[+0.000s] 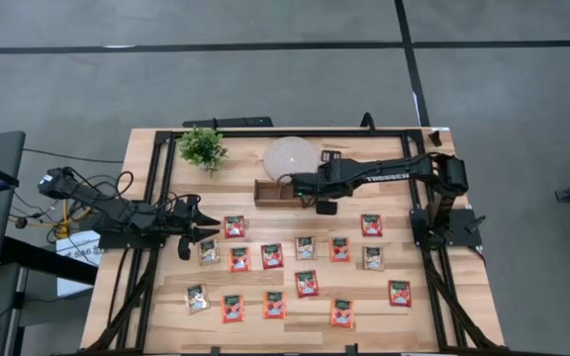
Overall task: Pick & Place Tea
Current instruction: Put the brown tea bag into the right section of the wooden organizer
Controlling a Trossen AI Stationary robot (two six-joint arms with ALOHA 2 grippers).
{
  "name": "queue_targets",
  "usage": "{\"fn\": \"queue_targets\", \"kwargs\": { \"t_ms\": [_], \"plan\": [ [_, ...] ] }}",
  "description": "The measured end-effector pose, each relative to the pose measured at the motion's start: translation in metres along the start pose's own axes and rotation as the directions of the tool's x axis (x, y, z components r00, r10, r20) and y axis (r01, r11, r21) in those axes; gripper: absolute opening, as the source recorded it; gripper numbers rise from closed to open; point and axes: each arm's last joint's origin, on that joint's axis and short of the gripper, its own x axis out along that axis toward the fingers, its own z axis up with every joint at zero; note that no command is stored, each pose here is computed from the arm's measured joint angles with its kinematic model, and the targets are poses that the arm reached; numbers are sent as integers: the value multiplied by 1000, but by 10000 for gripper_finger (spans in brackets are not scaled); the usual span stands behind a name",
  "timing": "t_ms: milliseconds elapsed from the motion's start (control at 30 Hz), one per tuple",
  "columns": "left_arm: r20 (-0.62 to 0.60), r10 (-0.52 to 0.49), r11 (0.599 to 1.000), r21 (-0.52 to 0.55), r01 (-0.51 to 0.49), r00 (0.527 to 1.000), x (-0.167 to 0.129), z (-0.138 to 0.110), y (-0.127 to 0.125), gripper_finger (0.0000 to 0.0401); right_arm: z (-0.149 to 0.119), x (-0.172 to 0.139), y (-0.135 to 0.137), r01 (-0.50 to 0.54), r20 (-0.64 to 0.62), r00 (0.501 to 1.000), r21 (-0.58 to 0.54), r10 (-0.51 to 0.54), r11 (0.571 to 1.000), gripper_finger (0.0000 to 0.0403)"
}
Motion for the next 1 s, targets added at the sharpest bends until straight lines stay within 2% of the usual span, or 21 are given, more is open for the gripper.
{"fn": "queue_targets", "kwargs": {
  "t_ms": [133,267,367,600,733,1000],
  "plan": [
    [-3,1,1000,1,-1,1000,0,0,0,117,-23,-18,9,-61,-152,987,-25,57,998,72],
    [-7,2,1000,3,-2,1000,0,-1,0,117,-53,-32,27,-223,-212,953,-5,217,975,72],
    [-8,3,1000,4,-3,1000,0,-1,0,117,-81,-41,44,-313,-180,932,29,313,949,72],
    [-13,5,1000,6,-5,1000,0,-1,0,117,-137,-48,83,-382,-4,922,154,387,911,72],
    [-13,5,1000,6,-5,1000,0,-1,0,117,-151,-47,101,-459,80,889,168,452,873,72],
    [-13,5,1000,5,-5,1000,0,-1,0,117,-158,-27,125,-480,76,877,142,474,866,95]
  ]
}}
